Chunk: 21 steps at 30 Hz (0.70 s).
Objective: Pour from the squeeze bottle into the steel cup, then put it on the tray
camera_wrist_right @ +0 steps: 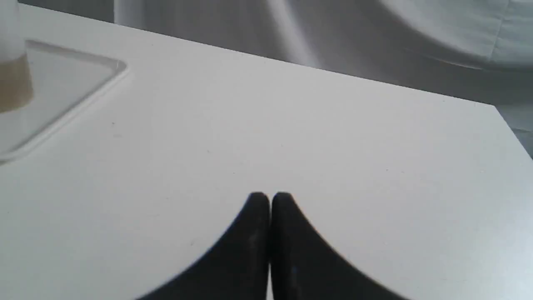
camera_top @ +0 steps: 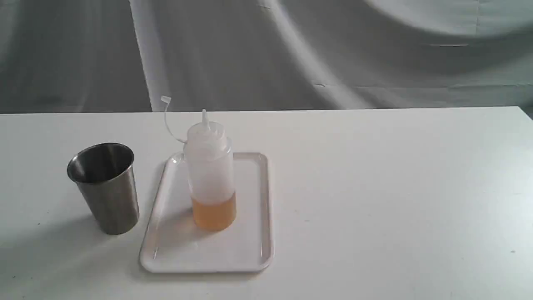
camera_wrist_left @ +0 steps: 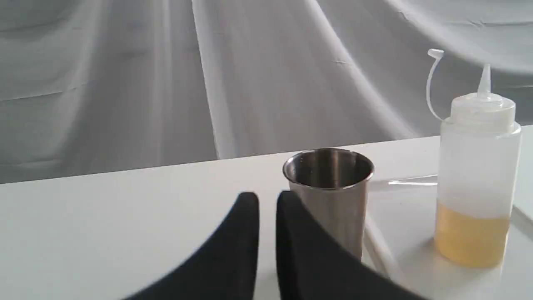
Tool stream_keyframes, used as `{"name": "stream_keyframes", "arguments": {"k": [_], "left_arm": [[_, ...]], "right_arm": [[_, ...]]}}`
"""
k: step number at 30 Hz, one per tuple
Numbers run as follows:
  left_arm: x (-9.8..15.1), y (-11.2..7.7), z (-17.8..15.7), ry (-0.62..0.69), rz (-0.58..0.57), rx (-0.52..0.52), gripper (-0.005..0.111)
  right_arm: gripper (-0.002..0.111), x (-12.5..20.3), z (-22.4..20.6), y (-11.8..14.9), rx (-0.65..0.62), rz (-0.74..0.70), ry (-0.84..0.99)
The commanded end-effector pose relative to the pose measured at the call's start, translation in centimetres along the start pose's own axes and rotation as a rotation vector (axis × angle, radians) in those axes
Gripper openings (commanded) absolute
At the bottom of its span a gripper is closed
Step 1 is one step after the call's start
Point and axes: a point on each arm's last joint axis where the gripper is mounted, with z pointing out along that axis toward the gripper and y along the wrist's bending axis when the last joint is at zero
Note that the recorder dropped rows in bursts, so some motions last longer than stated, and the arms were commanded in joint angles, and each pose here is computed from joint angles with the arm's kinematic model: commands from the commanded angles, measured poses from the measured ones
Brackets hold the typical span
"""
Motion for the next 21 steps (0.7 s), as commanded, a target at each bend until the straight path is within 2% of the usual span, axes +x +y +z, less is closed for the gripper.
{"name": "stream_keyframes", "arguments": {"k": [1, 21], "left_arm": [[0.11, -0.04, -0.01, -0.002, 0.0, 0.005, 0.008], [0.11, -0.04, -0.01, -0.002, 0.0, 0.005, 0.008]], "right_arm": [[0.0, 0.16, 0.0, -0.11, 0.014, -0.038, 0.006], [0.0, 0.2, 0.0, -0.11, 0.014, -0.043, 0.01]]}}
